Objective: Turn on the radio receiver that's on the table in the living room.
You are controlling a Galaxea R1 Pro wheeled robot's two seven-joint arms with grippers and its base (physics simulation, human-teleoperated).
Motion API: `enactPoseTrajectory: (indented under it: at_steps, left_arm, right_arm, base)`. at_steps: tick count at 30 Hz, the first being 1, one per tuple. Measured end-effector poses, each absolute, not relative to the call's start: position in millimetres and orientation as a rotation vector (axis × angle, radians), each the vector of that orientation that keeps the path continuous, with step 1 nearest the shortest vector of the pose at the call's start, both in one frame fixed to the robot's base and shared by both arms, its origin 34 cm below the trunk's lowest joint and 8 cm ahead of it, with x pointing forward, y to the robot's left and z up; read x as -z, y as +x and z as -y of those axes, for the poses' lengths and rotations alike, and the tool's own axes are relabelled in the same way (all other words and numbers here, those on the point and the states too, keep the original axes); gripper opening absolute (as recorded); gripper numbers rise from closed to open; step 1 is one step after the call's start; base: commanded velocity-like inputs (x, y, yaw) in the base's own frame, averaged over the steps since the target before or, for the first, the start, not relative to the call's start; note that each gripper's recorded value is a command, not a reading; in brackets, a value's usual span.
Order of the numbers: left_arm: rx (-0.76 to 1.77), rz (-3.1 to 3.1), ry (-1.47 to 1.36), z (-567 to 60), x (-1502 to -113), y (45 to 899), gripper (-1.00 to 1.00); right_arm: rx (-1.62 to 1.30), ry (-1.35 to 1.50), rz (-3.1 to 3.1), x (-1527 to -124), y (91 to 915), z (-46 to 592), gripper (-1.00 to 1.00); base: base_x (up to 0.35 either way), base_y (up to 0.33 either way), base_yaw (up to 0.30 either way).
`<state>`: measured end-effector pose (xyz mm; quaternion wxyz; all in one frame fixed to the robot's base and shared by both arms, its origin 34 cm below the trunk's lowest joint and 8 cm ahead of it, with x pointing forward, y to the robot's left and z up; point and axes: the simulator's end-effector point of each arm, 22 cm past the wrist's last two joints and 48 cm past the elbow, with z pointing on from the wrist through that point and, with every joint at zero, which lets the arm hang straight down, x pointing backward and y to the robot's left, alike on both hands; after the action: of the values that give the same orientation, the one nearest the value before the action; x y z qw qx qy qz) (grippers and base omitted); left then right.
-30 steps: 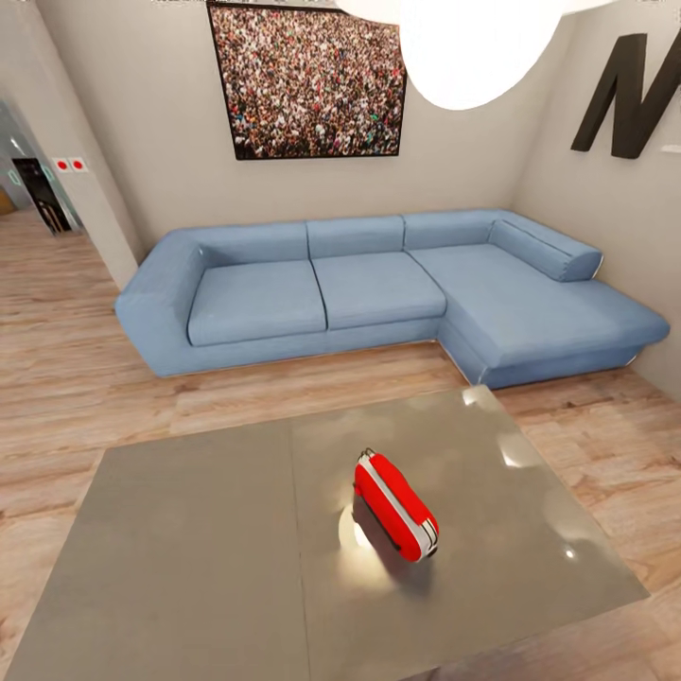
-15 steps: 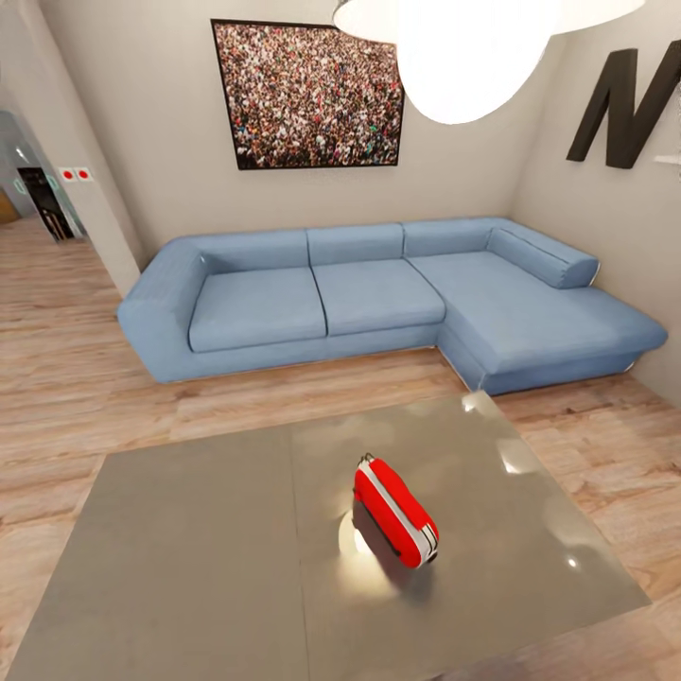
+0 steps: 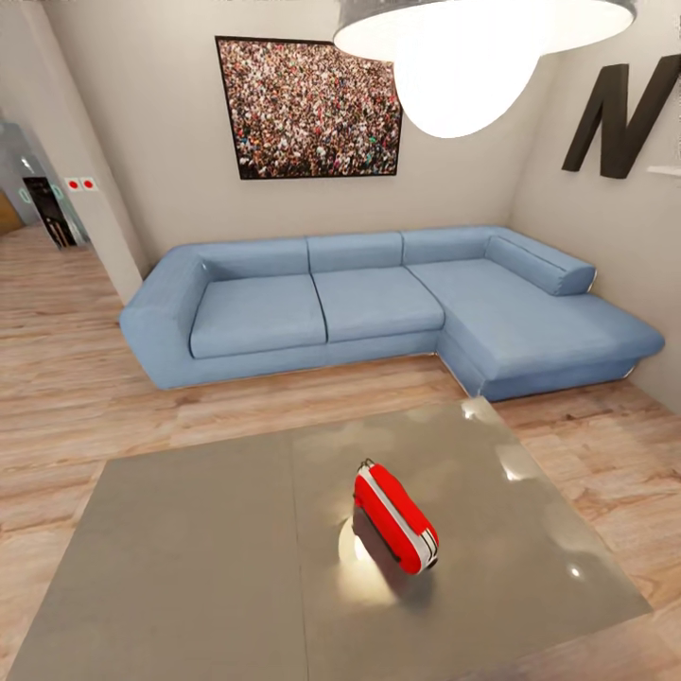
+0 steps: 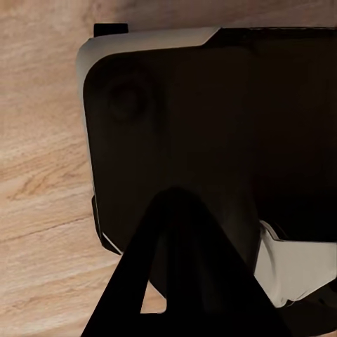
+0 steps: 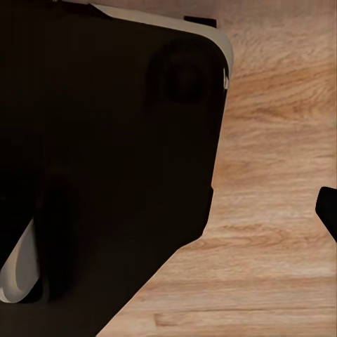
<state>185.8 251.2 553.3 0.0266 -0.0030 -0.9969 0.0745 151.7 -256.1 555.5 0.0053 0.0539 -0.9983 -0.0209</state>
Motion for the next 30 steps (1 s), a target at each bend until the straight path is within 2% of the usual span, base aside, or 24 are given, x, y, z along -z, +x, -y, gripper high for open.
enactPoseTrajectory:
  at_steps: [30]
  left_arm:
    - [-0.231,3.097,-0.011,-251.1,-554.3,192.5,-1.00]
  right_arm:
    - [0.052,0.192,3.143,-555.6,160.7,262.4,1.00]
  base:
    - [0.000,0.000,0.000]
